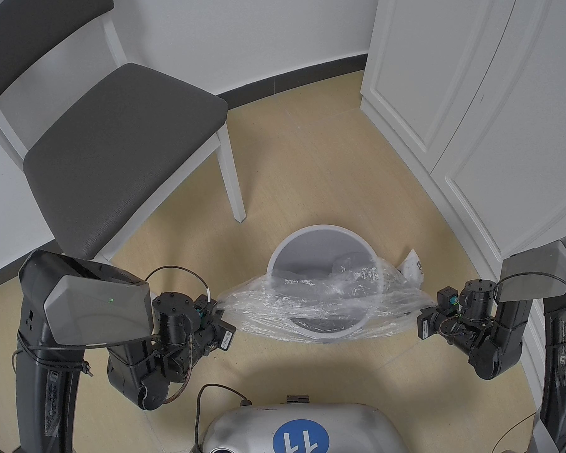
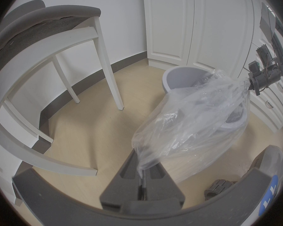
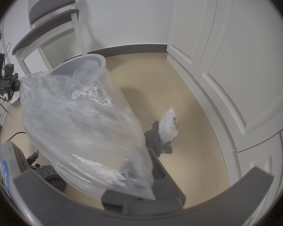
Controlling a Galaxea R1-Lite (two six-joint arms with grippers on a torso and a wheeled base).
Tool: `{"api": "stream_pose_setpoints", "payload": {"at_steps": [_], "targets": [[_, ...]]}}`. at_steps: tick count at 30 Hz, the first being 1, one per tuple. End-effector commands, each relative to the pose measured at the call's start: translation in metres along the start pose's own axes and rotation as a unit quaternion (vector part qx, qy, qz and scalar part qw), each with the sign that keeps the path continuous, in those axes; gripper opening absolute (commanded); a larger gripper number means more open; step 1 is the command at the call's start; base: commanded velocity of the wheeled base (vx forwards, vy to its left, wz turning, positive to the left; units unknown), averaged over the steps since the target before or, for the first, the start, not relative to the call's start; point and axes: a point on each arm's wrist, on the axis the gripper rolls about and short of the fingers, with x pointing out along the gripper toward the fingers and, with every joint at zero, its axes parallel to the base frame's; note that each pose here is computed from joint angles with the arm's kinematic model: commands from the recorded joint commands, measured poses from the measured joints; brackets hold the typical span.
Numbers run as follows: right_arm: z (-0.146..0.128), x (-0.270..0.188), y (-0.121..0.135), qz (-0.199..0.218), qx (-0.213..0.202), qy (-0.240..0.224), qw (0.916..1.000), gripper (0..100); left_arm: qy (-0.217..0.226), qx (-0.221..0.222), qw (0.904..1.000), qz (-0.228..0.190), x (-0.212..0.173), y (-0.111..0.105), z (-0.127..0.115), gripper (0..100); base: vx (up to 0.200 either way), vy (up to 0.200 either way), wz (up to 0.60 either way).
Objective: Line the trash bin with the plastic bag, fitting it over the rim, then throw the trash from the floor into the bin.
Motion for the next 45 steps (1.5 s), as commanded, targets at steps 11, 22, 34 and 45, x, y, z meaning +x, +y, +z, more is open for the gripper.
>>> {"api": "stream_pose_setpoints", "payload": {"at_steps": [11, 22, 34, 45], "targets": [[0.0, -0.007, 0.003, 0.006, -0.001, 0.0, 1.0, 100, -0.005, -0.003, 1.0, 0.003, -0.003, 0.003, 0.004, 0, 0.0, 0.0, 0.0], [-0.005, -0.019, -0.018, 0.082, 0.019, -0.005, 0.9964, 100, -0.004, -0.002, 1.0, -0.002, -0.007, 0.003, 0.005, 0, 0.0, 0.0, 0.0], [-0.047, -0.034, -0.081, 0.27, 0.1, -0.034, 0.9571, 100, -0.003, -0.002, 1.0, 0.0, -0.006, 0.004, 0.004, 0, 0.0, 0.0, 0.0], [-0.057, -0.031, -0.095, 0.285, 0.158, -0.031, 0.945, 100, 0.002, 0.0, 1.0, 0.0, -0.006, 0.003, 0.001, 0, 0.0, 0.0, 0.0]]}}
